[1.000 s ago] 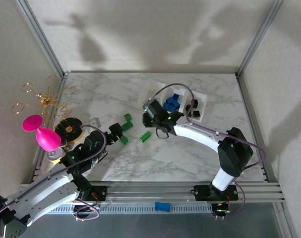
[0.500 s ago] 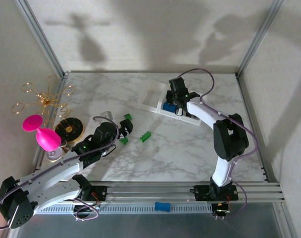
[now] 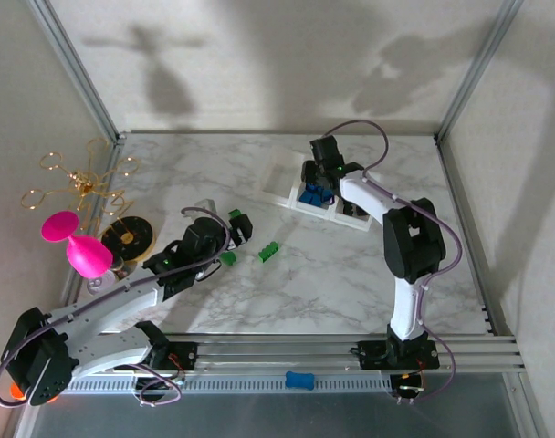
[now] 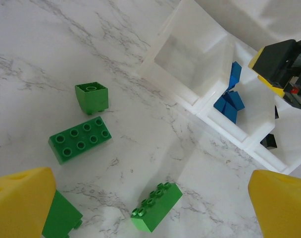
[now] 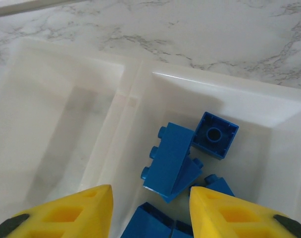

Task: Sort the legos into containers by color
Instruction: Pick up the lego from the center of the table, then place the lego in the container.

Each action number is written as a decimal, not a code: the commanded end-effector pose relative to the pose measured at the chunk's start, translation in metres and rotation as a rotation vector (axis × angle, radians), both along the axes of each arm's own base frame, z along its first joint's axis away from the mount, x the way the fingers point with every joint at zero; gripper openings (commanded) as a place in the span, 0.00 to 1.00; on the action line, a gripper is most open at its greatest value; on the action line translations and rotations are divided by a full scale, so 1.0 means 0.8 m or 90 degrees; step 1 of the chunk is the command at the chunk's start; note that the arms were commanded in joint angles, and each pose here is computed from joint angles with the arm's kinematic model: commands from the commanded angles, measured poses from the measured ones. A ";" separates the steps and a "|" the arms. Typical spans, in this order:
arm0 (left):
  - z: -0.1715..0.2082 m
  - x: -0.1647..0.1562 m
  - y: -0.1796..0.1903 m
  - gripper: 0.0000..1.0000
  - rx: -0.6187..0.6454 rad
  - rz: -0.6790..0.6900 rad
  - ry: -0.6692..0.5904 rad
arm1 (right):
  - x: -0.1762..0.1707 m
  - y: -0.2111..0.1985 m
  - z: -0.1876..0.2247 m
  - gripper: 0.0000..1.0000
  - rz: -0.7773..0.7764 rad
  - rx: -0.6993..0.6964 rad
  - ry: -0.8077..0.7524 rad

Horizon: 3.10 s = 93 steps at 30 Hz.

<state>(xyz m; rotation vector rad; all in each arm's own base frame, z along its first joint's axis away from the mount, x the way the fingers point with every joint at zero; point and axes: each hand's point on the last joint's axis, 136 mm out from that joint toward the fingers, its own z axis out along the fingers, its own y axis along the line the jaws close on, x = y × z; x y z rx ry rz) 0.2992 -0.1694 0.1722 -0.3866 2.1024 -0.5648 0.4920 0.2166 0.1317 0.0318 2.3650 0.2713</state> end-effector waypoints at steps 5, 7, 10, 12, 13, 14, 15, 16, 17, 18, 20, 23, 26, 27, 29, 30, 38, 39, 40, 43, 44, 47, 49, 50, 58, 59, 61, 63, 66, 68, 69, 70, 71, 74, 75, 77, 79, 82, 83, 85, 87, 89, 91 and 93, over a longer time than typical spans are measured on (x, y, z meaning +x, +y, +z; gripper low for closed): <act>0.000 0.001 0.012 1.00 0.011 0.030 0.023 | -0.058 0.011 0.066 0.51 0.068 0.052 -0.056; -0.001 -0.003 0.016 1.00 0.013 0.036 0.031 | -0.080 0.015 0.067 0.54 0.086 0.062 -0.050; -0.009 -0.010 0.024 1.00 0.013 0.051 0.052 | -0.114 0.025 0.067 0.56 0.122 0.078 -0.041; -0.016 -0.015 0.027 1.00 0.006 0.060 0.067 | -0.136 0.028 0.066 0.59 0.142 0.087 -0.039; -0.020 -0.018 0.029 1.00 0.001 0.067 0.075 | -0.148 0.031 0.065 0.60 0.157 0.099 -0.035; -0.025 -0.021 0.031 1.00 -0.003 0.073 0.084 | -0.160 0.035 0.062 0.61 0.177 0.112 -0.031; -0.028 -0.023 0.032 1.00 -0.004 0.075 0.091 | -0.170 0.037 0.060 0.62 0.191 0.119 -0.028; -0.032 -0.024 0.033 1.00 -0.001 0.077 0.100 | -0.180 0.038 0.056 0.64 0.204 0.124 -0.023; -0.037 -0.027 0.034 0.99 0.006 0.080 0.111 | -0.189 0.040 0.053 0.65 0.218 0.126 -0.021; -0.041 -0.028 0.037 1.00 0.012 0.087 0.121 | -0.197 0.043 0.048 0.67 0.230 0.126 -0.018; -0.052 -0.030 0.038 1.00 0.024 0.095 0.146 | -0.216 0.049 0.038 0.70 0.258 0.129 -0.008; -0.065 -0.031 0.032 1.00 0.019 0.095 0.173 | -0.238 0.056 0.026 0.77 0.284 0.148 0.007; -0.080 -0.029 0.022 0.97 0.024 0.085 0.202 | -0.252 0.060 0.024 0.85 0.301 0.167 0.001; -0.085 -0.028 0.020 0.97 0.031 0.085 0.211 | -0.253 0.060 0.023 0.87 0.301 0.167 0.001; -0.093 -0.026 0.013 0.97 0.043 0.078 0.228 | -0.253 0.057 0.019 0.90 0.292 0.161 0.006; -0.098 -0.026 0.011 0.96 0.051 0.074 0.239 | -0.252 0.055 0.017 0.92 0.288 0.155 0.006; -0.142 -0.033 0.018 0.81 0.117 0.107 0.287 | -0.249 0.053 0.010 0.98 0.277 0.149 0.016; -0.145 -0.033 0.017 0.81 0.115 0.108 0.287 | -0.248 0.053 0.009 0.98 0.274 0.147 0.016; -0.149 -0.032 0.016 0.81 0.117 0.107 0.287 | -0.247 0.052 0.010 0.99 0.272 0.144 0.012; -0.156 -0.027 0.020 0.80 0.145 0.117 0.291 | -0.241 0.048 0.009 0.99 0.260 0.132 0.012; -0.157 -0.025 0.018 0.79 0.151 0.116 0.290 | -0.241 0.048 0.008 0.99 0.260 0.131 0.013; -0.167 -0.019 0.019 0.76 0.164 0.123 0.289 | -0.240 0.048 0.008 0.99 0.256 0.131 0.012; -0.171 -0.016 0.022 0.73 0.169 0.137 0.285 | -0.240 0.046 0.006 0.99 0.251 0.130 0.012; -0.171 -0.013 0.021 0.71 0.167 0.139 0.280 | -0.240 0.046 0.006 0.99 0.249 0.131 0.012; -0.172 0.005 0.013 0.52 0.194 0.126 0.255 | -0.242 0.040 0.000 0.99 0.228 0.136 0.016; -0.171 0.005 0.014 0.50 0.191 0.125 0.250 | -0.241 0.039 0.001 0.99 0.225 0.137 0.014; -0.170 0.007 0.014 0.45 0.192 0.120 0.243 | -0.240 0.040 0.001 0.99 0.223 0.139 0.015; -0.170 0.008 0.011 0.40 0.194 0.111 0.242 | -0.239 0.042 0.005 0.99 0.221 0.146 0.013; -0.167 0.007 0.011 0.36 0.195 0.103 0.238 | -0.236 0.043 0.009 0.99 0.216 0.154 0.011; -0.161 0.004 0.012 0.33 0.197 0.098 0.231 | -0.236 0.044 0.011 0.99 0.212 0.159 0.011; -0.157 0.003 0.014 0.32 0.199 0.098 0.227 | -0.235 0.044 0.014 0.99 0.209 0.163 0.010; -0.152 0.002 0.016 0.32 0.202 0.097 0.223 | -0.235 0.045 0.018 0.99 0.208 0.168 0.008; -0.147 0.001 0.018 0.32 0.206 0.096 0.218 | -0.235 0.044 0.021 0.99 0.207 0.171 0.004; -0.121 0.005 0.017 0.32 0.205 0.091 0.190 | -0.232 0.040 0.032 0.99 0.193 0.170 -0.005; -0.108 0.010 0.014 0.33 0.202 0.084 0.175 | -0.228 0.036 0.035 0.99 0.176 0.165 -0.007; -0.086 0.023 0.002 0.34 0.201 0.067 0.147 | -0.219 0.020 0.034 0.99 0.124 0.152 0.002; -0.064 0.042 -0.011 0.34 0.207 0.054 0.120 | -0.211 0.009 0.037 0.99 0.095 0.161 0.006; -0.040 0.076 -0.038 0.34 0.223 0.030 0.090 | -0.198 -0.008 0.045 0.99 0.055 0.185 -0.001; -0.034 0.090 -0.047 0.34 0.228 0.024 0.082 | -0.193 -0.012 0.049 0.99 0.050 0.192 -0.006; -0.027 0.115 -0.061 0.34 0.233 0.012 0.068 | -0.185 -0.019 0.056 0.99 0.040 0.192 -0.018; -0.023 0.144 -0.078 0.34 0.229 -0.002 0.052 | -0.175 -0.029 0.061 0.99 0.020 0.191 -0.028; -0.025 0.171 -0.091 0.34 0.230 -0.017 0.045 | -0.168 -0.040 0.067 0.99 0.001 0.207 -0.039; -0.029 0.196 -0.102 0.34 0.230 -0.025 0.042 | -0.162 -0.046 0.072 0.99 -0.002 0.224 -0.048; -0.033 0.221 -0.110 0.34 0.229 -0.031 0.027 | -0.158 -0.049 0.072 0.99 -0.005 0.227 -0.044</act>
